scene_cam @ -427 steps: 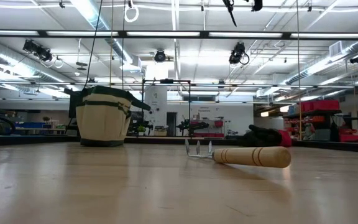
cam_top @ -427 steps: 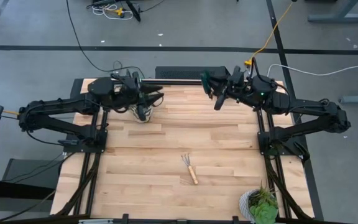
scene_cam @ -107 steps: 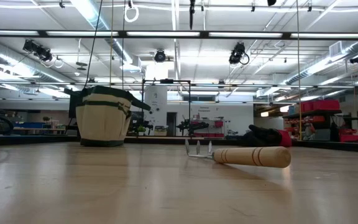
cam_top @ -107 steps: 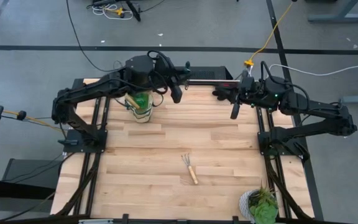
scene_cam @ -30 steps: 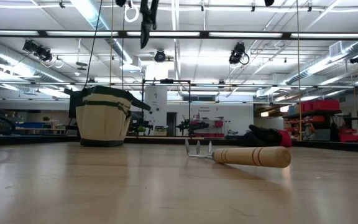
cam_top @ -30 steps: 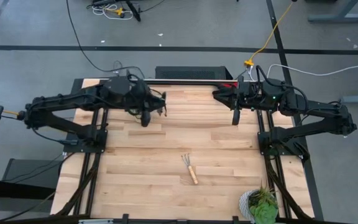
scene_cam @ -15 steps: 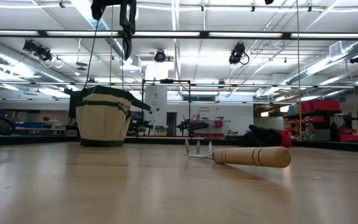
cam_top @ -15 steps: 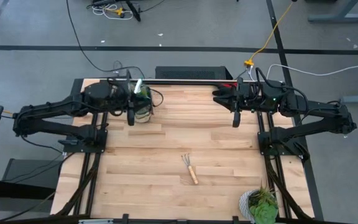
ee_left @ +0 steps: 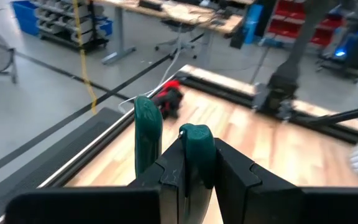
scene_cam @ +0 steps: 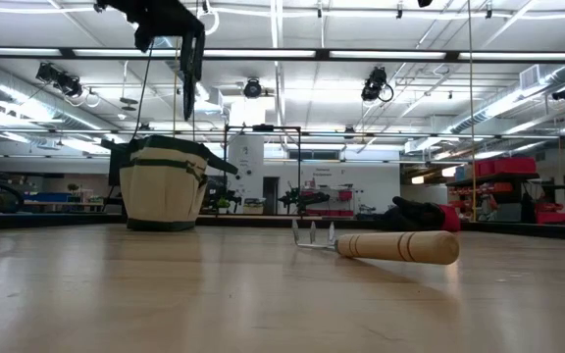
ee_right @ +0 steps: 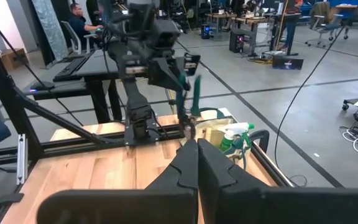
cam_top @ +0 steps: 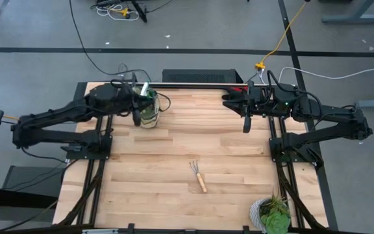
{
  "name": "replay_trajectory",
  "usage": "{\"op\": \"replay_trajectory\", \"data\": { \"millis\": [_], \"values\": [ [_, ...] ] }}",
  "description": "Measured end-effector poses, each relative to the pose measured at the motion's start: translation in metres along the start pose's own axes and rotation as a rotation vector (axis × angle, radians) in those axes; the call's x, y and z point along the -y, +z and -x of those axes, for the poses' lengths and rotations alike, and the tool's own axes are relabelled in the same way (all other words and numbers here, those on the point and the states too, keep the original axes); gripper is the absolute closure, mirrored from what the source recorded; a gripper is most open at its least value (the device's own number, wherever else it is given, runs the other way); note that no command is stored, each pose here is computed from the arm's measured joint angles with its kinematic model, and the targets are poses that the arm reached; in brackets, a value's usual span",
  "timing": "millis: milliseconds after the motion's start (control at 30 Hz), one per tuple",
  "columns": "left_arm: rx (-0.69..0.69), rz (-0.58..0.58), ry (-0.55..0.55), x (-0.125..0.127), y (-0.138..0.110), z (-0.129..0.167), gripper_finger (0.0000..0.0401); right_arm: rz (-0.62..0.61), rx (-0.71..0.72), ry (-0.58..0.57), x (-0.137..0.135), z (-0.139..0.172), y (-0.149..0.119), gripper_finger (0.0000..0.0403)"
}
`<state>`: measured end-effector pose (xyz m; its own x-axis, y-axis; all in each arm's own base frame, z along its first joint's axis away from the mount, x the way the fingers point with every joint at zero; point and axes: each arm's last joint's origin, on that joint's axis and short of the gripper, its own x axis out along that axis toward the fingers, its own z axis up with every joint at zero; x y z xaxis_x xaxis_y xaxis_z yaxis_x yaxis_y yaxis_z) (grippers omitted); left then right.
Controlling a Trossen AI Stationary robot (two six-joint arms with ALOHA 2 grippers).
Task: Pick & Place Garden tools in Gardening bag
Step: Put the dark green shears into the gardening bag
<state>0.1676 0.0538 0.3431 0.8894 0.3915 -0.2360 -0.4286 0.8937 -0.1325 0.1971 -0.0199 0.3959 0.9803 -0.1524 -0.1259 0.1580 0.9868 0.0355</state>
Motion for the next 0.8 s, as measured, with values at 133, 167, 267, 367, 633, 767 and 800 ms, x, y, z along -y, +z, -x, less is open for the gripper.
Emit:
{"op": "replay_trajectory", "data": {
  "millis": [133, 167, 267, 367, 633, 767, 800],
  "values": [
    [0.003, -0.007, 0.058, -0.012, -0.006, -0.004, 0.0339, 0.0, 0.0, 0.0, 0.0, 0.0, 0.0, 0.0403],
    [-0.009, -0.006, 0.073, -0.015, -0.009, -0.005, 0.0339, 0.0, 0.0, 0.0, 0.0, 0.0, 0.0, 0.0403],
    [-0.043, -0.024, 0.092, -0.023, -0.017, -0.008, 0.0339, 0.0, 0.0, 0.0, 0.0, 0.0, 0.0, 0.0403],
    [-0.051, -0.034, 0.113, -0.031, -0.022, -0.01, 0.0339, 0.001, 0.0, 0.0, 0.0, 0.0, 0.0, 0.0403],
    [-0.074, -0.03, 0.127, -0.042, -0.029, -0.012, 0.0339, 0.002, -0.001, 0.0, 0.0, 0.0, 0.0, 0.0403],
    [-0.062, -0.033, 0.129, -0.044, -0.027, -0.012, 0.0339, 0.002, -0.002, 0.0, 0.0, 0.0, 0.0, 0.0403],
    [-0.062, -0.032, 0.135, -0.045, -0.027, -0.012, 0.0339, 0.003, -0.002, 0.0, 0.0, 0.0, 0.0, 0.0403]
  ]
}}
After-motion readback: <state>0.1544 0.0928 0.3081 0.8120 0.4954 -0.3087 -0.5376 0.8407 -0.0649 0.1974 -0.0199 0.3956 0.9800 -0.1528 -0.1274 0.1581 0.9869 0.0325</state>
